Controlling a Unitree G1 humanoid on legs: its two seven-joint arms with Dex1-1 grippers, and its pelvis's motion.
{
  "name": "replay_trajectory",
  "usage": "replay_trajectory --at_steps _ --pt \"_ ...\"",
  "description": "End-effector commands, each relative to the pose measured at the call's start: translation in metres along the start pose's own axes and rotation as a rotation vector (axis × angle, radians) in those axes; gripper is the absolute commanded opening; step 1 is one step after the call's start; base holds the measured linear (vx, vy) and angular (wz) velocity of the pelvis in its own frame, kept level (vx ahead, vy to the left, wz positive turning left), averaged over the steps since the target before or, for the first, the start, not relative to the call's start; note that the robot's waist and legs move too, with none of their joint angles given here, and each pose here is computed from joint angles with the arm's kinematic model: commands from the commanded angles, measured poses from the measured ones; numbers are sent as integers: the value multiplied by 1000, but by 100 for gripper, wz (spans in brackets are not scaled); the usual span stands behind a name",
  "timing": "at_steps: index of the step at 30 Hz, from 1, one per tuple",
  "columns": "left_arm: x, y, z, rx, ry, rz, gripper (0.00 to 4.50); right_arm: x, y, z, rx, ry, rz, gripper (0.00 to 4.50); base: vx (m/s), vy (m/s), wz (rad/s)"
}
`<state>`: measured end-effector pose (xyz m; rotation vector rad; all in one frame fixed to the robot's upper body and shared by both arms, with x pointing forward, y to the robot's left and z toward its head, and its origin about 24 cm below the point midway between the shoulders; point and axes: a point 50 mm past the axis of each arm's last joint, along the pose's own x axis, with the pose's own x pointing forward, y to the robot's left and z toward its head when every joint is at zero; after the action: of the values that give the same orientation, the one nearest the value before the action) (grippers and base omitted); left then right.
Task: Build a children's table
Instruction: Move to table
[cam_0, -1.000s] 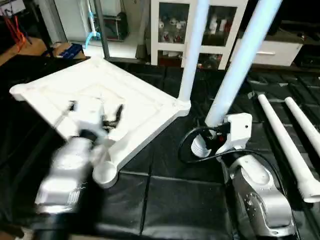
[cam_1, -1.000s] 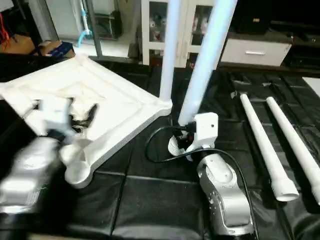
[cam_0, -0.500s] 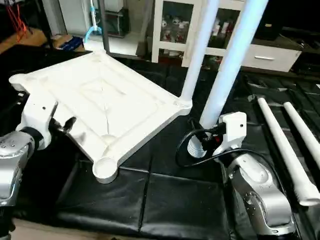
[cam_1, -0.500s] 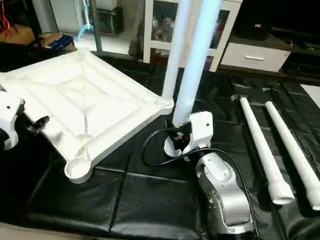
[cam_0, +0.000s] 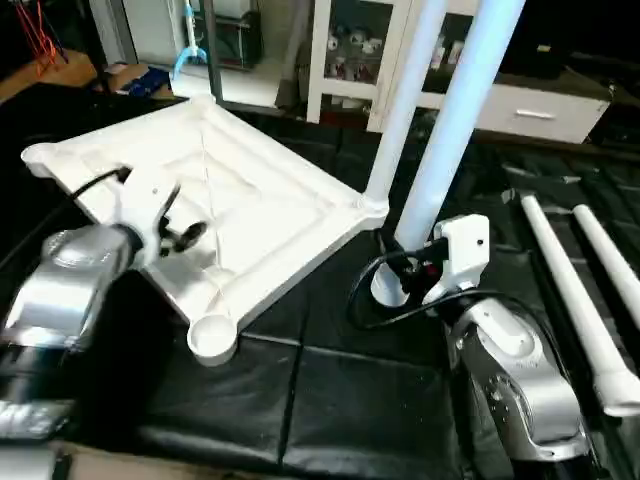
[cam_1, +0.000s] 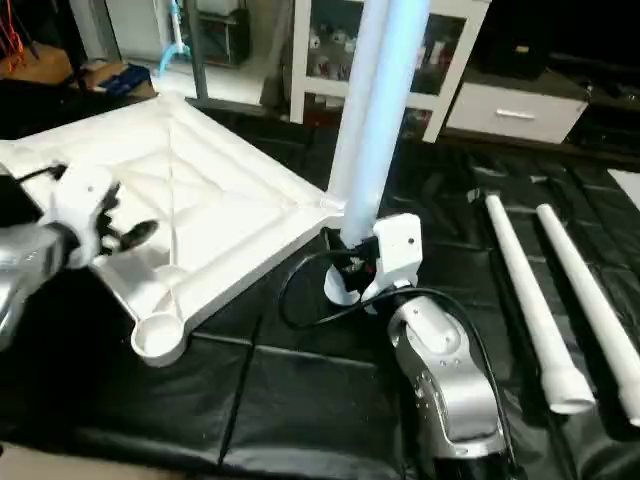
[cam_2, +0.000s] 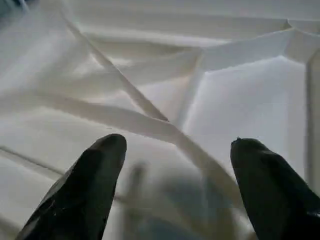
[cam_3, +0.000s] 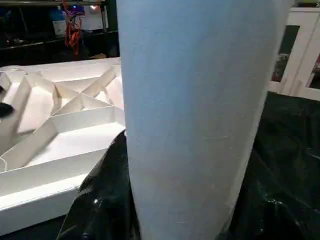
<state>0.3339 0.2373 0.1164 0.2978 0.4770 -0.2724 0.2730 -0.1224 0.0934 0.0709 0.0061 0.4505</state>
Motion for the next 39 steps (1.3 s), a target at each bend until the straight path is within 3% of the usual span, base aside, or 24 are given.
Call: replay_trajectory --at_steps 1,5,11,14,22,23,29,32,39 --pt "3 5 -11 -36 108 31 374 -3 -5 6 -14 -31 -26 183 0 0 0" --pt "7 20 -19 34 194 159 374 -5 -6 7 -14 -35 -41 183 0 0 0" --pt "7 28 -18 -16 174 216 374 -6 -6 6 -16 -33 -45 183 0 0 0" --pt "12 3 -22 -100 198 57 374 -5 -6 7 -15 -33 -43 183 0 0 0" --pt "17 -39 -21 -263 190 -170 374 -4 -7 8 -14 -36 -49 183 0 0 0" --pt "17 -39 -21 -263 190 -170 374 -4 -7 8 -14 -36 -49 183 0 0 0" --pt "18 -78 -19 -216 217 -326 374 -4 -8 8 -20 -37 -48 183 0 0 0" --pt "19 -101 -8 -236 186 -400 374 -3 -10 10 -26 -39 -53 183 0 0 0" --pt "35 -124 21 -300 71 -424 374 -3 -12 11 -32 -43 -56 183 0 0 0"
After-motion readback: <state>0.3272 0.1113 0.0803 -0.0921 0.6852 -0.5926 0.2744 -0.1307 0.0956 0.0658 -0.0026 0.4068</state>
